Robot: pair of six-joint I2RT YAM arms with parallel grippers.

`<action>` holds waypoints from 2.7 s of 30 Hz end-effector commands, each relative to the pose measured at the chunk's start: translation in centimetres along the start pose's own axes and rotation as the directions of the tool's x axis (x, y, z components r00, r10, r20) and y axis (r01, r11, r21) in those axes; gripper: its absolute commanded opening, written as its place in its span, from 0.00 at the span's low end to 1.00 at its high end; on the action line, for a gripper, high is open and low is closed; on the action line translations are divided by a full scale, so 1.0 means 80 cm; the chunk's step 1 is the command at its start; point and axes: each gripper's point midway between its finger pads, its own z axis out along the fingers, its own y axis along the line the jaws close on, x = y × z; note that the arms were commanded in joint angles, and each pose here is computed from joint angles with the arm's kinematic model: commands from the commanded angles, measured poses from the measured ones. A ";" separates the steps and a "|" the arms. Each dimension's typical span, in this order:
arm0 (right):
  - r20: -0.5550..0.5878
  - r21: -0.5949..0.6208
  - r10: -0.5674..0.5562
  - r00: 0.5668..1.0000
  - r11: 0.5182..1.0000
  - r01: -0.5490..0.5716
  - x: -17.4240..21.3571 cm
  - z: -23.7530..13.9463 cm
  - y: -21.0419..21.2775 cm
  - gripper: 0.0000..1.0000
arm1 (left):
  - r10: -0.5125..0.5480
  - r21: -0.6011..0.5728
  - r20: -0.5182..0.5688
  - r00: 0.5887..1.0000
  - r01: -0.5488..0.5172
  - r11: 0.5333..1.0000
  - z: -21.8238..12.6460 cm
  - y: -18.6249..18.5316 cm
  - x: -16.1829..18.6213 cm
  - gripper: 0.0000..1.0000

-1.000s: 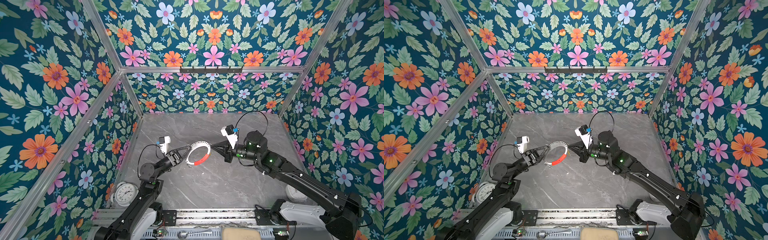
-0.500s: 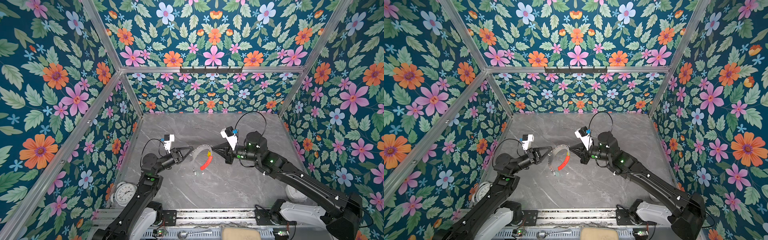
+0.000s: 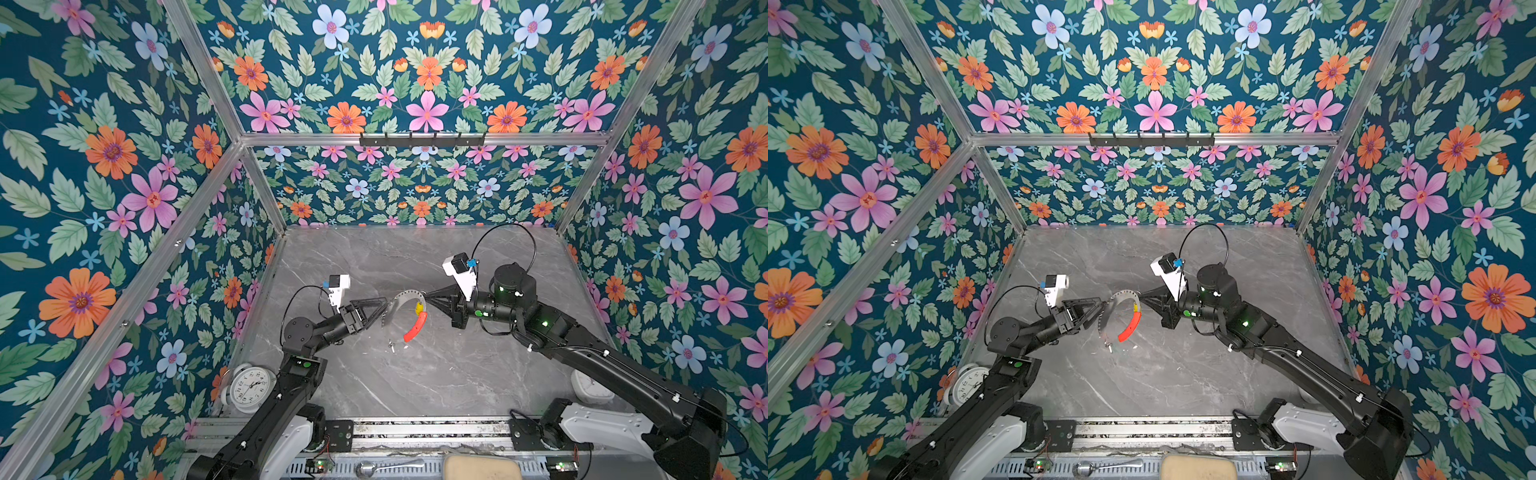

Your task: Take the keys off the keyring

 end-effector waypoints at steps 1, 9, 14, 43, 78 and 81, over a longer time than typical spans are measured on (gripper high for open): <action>0.067 -0.014 -0.023 0.997 1.000 0.024 -0.025 -0.004 0.008 0.00 | 0.058 0.018 -0.013 0.998 -0.058 0.998 -0.002 -0.003 0.005 0.88; 0.095 0.034 -0.039 0.995 0.999 0.036 -0.039 -0.005 0.000 0.00 | 0.074 0.093 -0.015 0.997 -0.072 0.993 -0.007 -0.021 0.012 0.81; 0.090 0.047 -0.036 0.995 0.998 0.032 -0.038 0.002 -0.006 0.00 | 0.065 0.145 -0.017 0.998 -0.062 0.988 -0.010 -0.036 0.013 0.68; -0.028 -0.017 -0.085 0.996 0.996 0.085 0.006 0.000 0.003 0.00 | -0.086 0.123 -0.051 0.995 0.092 0.988 -0.007 -0.029 0.015 0.00; -0.073 -0.214 -0.188 0.979 0.962 0.169 0.016 -0.053 0.065 0.00 | -0.053 0.256 -0.246 0.968 0.118 0.959 -0.011 -0.072 0.042 0.00; -0.061 -0.235 -0.195 0.979 0.956 0.176 0.010 -0.056 0.073 0.00 | -0.059 0.254 -0.252 0.966 0.124 0.959 -0.012 -0.070 0.044 0.00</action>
